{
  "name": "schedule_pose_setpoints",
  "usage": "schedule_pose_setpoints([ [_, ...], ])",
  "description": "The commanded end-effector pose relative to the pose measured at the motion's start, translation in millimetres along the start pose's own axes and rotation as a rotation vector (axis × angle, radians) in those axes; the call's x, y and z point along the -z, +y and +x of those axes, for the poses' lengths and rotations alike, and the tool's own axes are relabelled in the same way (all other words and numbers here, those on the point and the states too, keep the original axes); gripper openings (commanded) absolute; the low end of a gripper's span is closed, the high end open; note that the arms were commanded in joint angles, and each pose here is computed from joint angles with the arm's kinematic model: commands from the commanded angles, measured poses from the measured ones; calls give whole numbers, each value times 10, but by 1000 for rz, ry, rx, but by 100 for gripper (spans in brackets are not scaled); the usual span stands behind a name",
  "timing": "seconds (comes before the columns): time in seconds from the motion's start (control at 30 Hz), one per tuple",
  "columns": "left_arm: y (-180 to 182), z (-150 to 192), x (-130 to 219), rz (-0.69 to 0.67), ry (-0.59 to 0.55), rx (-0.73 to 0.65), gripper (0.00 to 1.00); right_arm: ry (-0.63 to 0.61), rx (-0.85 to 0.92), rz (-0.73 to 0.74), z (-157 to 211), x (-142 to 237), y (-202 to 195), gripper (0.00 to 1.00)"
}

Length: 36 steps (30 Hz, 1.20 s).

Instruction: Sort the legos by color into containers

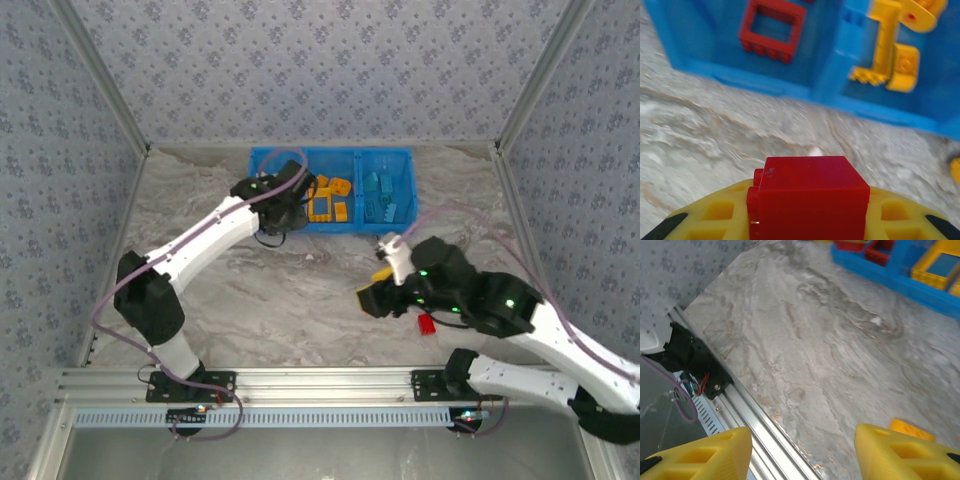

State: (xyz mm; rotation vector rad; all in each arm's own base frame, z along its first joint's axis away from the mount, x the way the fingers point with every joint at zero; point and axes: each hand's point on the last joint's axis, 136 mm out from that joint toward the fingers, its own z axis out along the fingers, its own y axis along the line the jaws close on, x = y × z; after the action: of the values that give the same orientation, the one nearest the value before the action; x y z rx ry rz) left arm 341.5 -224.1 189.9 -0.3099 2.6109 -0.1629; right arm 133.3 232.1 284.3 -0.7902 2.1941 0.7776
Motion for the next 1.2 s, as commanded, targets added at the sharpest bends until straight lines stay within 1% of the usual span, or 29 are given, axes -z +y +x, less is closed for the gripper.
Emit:
schedule_pose_setpoints([
  [0.0, 119, -284, 17, -20, -40, -71, 27, -129, 29, 30, -366, -178, 82, 59],
  [0.13, 179, -650, -222, -85, -91, -80, 27, -200, -6, 37, -547, -320, 88, 61],
  [0.2, 229, -782, -388, -113, -83, -64, 27, -226, -6, 48, -625, -351, 83, 61],
  [0.33, 304, -992, -687, -185, -71, -69, 28, -216, -7, 90, -663, -473, 27, 61],
  [0.47, 296, -1169, -862, -235, -80, -75, 28, -206, -17, 89, -632, -532, 13, 62],
  [0.6, 282, -1309, -1021, -284, -121, -52, 28, -197, -35, 88, -579, -557, -24, 63],
  [0.73, 270, -1447, -1145, -315, -182, 12, 28, -195, -60, 95, -533, -553, -90, 63],
  [0.77, 255, -1469, -1180, -311, -191, 28, 28, -196, -67, 97, -523, -547, -107, 63],
  [0.87, 136, -1518, -1358, -240, -190, 59, 29, -205, -89, 94, -502, -510, -146, 64],
  [1.03, -69, -1626, -1625, -107, -161, 58, 34, -201, -104, 104, -451, -465, -208, 64],
  [1.17, -89, -1682, -1759, -75, -146, 44, 35, -193, -116, 107, -407, -451, -261, 64],
])
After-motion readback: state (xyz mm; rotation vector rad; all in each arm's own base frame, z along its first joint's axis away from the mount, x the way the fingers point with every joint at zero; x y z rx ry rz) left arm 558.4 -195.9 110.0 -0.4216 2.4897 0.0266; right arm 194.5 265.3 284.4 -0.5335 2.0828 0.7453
